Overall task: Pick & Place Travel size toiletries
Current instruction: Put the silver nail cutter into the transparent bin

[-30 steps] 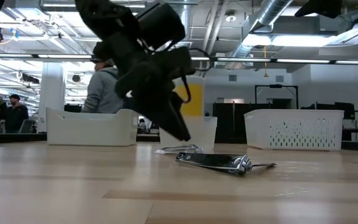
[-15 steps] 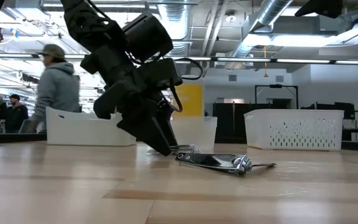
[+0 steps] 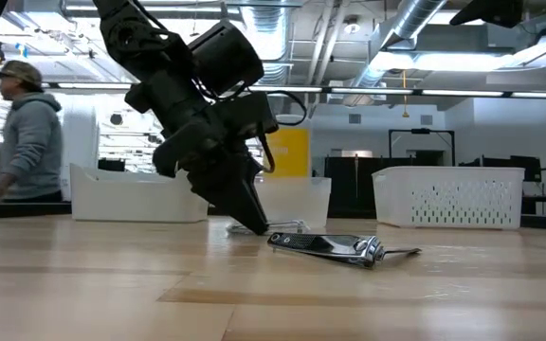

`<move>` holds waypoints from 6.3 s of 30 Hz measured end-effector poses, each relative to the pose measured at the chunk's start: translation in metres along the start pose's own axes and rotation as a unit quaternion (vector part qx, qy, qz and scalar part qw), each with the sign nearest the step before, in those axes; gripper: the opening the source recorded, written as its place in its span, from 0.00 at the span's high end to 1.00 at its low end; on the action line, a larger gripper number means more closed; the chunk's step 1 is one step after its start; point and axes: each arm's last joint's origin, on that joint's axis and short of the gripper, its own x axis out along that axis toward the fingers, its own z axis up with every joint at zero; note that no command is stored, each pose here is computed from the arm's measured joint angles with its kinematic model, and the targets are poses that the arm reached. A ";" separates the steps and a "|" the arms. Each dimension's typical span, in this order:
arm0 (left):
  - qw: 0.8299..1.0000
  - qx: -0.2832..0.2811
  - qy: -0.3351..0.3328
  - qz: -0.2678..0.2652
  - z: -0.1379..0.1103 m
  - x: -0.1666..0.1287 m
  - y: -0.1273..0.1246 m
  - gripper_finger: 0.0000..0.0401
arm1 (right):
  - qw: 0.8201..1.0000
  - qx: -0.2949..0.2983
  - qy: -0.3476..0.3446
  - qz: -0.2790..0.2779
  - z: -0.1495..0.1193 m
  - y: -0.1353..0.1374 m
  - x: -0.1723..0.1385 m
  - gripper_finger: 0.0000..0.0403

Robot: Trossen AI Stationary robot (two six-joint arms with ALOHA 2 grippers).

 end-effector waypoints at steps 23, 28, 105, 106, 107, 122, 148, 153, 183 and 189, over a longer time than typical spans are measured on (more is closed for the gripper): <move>0.902 -0.221 -0.235 0.287 0.062 -0.123 0.049 0.89 | 1.000 -0.003 -0.007 0.005 0.001 0.001 0.000 0.28; 0.881 -0.291 -0.235 0.289 0.052 -0.116 0.077 0.89 | 1.000 -0.002 -0.010 0.006 0.002 0.001 0.000 0.28; 0.848 -0.178 -0.457 0.201 -0.026 -0.342 -0.019 0.82 | 0.859 -0.220 0.461 -0.043 -0.220 0.112 0.108 0.28; 0.851 -0.183 -0.450 0.200 -0.034 -0.334 -0.020 0.86 | 0.858 -0.224 0.461 -0.042 -0.222 0.113 0.111 0.28; 0.851 -0.190 -0.449 0.196 -0.040 -0.325 -0.020 0.90 | 0.856 -0.229 0.462 -0.044 -0.224 0.113 0.113 0.28; 0.817 -0.255 -0.510 0.086 -0.114 -0.220 -0.035 1.00 | 0.866 -0.233 0.441 -0.039 -0.242 0.096 0.129 0.28; 0.856 -0.230 -0.463 -0.015 -0.137 -0.194 -0.056 1.00 | 0.853 -0.254 0.447 -0.088 -0.275 0.060 0.154 0.29; 0.855 -0.229 -0.464 -0.014 -0.137 -0.195 -0.056 1.00 | 0.842 -0.274 0.453 -0.104 -0.276 0.063 0.159 0.42; 0.802 -0.104 -0.566 -0.162 -0.128 -0.223 -0.064 1.00 | 0.861 -0.263 0.424 -0.096 -0.251 0.083 0.174 0.91; 0.825 -0.117 -0.528 -0.165 -0.137 -0.220 -0.062 1.00 | 0.861 -0.253 0.430 -0.100 -0.245 0.081 0.179 0.91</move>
